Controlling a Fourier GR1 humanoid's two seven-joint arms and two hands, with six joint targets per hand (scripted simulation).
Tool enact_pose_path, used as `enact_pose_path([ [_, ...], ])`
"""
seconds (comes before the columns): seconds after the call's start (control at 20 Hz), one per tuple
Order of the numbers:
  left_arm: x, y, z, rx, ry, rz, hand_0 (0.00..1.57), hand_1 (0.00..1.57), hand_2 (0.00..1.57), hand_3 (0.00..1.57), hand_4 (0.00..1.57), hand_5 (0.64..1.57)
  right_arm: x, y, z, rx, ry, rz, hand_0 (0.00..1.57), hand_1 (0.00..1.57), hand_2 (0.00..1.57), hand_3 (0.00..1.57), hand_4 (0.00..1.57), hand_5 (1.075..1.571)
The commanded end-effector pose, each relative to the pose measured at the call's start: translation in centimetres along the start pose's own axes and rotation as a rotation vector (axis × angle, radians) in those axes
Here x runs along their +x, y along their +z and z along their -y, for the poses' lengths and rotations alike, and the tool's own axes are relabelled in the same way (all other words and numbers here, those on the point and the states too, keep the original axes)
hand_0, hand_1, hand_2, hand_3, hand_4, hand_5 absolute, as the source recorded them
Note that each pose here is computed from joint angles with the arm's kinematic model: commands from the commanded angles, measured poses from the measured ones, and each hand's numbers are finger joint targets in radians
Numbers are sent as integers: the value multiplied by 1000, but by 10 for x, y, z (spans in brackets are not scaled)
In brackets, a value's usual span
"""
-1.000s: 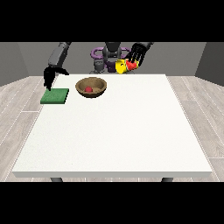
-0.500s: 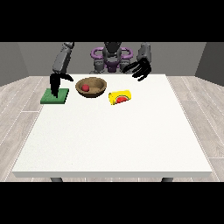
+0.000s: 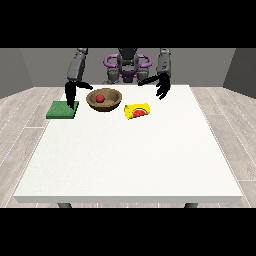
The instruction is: Pick the cup and pour the ball into the bowl, then pick the bowl and place it on the pad
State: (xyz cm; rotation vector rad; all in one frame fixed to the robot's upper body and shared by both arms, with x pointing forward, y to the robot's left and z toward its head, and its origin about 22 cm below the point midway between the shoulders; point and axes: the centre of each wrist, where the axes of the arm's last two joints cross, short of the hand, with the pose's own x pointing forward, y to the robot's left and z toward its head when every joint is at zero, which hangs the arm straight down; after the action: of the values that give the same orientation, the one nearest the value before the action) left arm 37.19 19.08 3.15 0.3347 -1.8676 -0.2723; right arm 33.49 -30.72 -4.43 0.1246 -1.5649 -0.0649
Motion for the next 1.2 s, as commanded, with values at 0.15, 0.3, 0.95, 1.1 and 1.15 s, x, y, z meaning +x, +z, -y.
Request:
enact_pose_path([
  [0.15, -6, 12, 6, -35, 29, -54, 0, 0, 0, 0, 0, 1546, -42, 27, -9, -38, -22, -105, 0, 0, 0, 0, 193, 1549],
  [0.3, 35, -8, 24, -54, 56, 105, 0, 0, 0, 0, 0, 1551, -18, 2, 12, -72, -65, 17, 0, 0, 0, 0, 260, 1550],
  [0.95, 36, -4, 20, -118, 56, 49, 0, 0, 0, 0, 0, 1562, -49, 20, -21, -85, -135, -58, 0, 0, 0, 0, 233, 1532],
  [1.1, 24, -5, -1, -121, 36, 36, 0, 0, 0, 0, 0, 1564, -39, 7, -32, -115, -130, -71, 0, 0, 0, 0, 362, 1546],
  [1.15, 17, -4, 3, -93, 19, -7, 0, 0, 0, 0, 0, 1564, -43, 2, -64, -70, -143, -100, 0, 0, 0, 0, 347, 1546],
])
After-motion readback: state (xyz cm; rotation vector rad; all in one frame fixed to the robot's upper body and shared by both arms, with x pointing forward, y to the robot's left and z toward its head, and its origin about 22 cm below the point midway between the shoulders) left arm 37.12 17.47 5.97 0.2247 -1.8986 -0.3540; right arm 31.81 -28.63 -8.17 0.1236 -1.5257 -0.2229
